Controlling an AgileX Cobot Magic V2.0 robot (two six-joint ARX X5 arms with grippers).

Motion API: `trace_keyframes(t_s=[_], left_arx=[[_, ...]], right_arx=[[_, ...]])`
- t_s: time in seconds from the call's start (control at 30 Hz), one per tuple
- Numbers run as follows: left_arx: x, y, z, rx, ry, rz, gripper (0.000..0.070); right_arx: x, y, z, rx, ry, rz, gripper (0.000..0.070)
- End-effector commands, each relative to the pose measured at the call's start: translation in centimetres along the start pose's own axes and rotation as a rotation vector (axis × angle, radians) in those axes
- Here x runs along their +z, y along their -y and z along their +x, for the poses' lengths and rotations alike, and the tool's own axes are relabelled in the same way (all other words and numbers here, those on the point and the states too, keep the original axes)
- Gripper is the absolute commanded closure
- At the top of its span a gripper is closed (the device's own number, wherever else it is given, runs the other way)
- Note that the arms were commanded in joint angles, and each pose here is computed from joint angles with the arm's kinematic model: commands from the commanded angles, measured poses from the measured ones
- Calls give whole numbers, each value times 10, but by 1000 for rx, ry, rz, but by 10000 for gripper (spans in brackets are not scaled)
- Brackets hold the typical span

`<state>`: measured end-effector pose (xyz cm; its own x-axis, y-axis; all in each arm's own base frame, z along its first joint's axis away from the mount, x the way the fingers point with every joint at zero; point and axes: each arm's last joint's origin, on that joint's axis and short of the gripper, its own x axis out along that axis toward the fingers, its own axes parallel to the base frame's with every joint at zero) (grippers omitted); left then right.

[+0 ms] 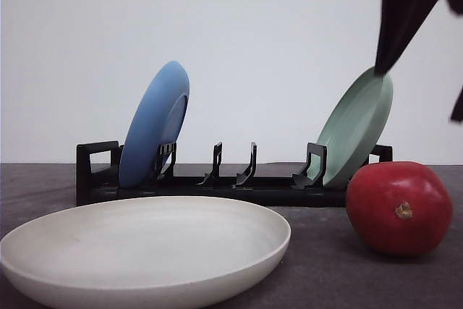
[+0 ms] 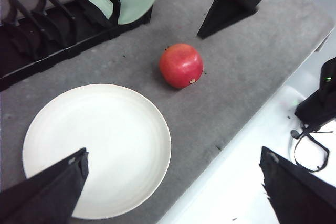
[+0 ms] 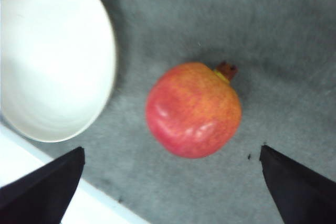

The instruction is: Place pomegranate in white plate

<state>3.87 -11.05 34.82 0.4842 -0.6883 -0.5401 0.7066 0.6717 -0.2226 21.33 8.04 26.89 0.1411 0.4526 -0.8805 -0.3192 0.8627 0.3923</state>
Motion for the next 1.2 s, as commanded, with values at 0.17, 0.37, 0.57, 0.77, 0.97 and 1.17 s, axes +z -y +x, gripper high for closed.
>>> trace_keyframes(t_s=[0.17,0.37,0.57,0.77,0.97,1.17], left_arx=[[-5,-12,-29,-16,78,-23,63],[-9,-19,-44,-44,132,-65,63],[-10,-21,-47,-50,144,-73,63],[-10,-21,-47,-49,142,-72,63],[-10,-21,-47,-44,144,-72,63],[-10,-21,-47,-31,151,-73,63]], right_arx=[[19,8,39,-15,-103,25,0],[29,12,70,-19,-154,64,0],[32,12,95,-39,-209,92,0],[30,10,108,-105,-263,82,26],[30,5,107,-100,-280,104,233],[51,-29,93,-82,-300,35,233]])
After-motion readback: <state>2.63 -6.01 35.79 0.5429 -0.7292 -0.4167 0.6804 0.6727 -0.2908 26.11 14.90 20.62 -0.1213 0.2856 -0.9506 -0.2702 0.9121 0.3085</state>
